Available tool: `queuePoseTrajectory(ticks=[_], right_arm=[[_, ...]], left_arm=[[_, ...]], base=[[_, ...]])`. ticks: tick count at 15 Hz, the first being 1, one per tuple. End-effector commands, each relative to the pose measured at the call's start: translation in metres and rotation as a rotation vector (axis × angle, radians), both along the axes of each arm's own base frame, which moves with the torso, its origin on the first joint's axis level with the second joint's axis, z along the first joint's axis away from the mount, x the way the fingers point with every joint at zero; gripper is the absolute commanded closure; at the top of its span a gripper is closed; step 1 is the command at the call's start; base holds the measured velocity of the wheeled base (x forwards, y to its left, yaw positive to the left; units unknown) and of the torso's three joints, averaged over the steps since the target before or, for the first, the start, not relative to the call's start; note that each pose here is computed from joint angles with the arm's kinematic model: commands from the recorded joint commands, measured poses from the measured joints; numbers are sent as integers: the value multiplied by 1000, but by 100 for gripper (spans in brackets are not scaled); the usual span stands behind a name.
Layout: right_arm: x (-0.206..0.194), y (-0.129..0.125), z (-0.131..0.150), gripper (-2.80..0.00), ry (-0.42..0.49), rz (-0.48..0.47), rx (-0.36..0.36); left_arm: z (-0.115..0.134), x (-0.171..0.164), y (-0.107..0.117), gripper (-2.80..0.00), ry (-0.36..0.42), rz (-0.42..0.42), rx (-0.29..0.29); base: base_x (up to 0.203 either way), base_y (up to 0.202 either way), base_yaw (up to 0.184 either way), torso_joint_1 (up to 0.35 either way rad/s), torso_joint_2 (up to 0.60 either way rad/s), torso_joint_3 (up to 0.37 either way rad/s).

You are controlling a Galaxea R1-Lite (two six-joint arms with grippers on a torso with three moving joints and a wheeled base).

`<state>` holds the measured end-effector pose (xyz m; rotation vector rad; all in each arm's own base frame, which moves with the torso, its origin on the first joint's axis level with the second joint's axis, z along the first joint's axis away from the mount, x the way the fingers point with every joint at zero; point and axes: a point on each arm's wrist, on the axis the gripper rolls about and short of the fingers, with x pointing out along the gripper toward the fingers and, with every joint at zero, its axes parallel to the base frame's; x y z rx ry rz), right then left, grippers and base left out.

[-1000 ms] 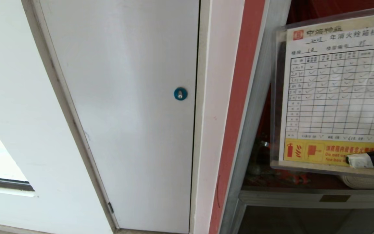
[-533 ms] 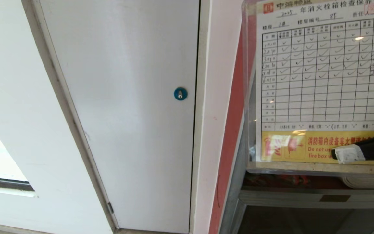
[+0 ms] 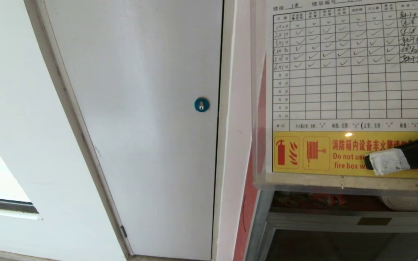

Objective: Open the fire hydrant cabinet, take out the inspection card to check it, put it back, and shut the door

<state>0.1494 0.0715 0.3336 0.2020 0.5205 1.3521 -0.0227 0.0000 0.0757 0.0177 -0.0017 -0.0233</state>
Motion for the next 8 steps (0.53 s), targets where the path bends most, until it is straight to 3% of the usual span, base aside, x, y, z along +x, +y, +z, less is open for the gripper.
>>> queuePoseTrajectory(ticks=[1,8], right_arm=[[3,8,-12,0,30,41,-9],[9,21,-35,0,15,97,-4]], left_arm=[[-2,1,0,0,6,0,1],[-2,1,0,0,6,0,-1]], base=[[0,0,0,0,0,0],[0,0,0,0,0,0]])
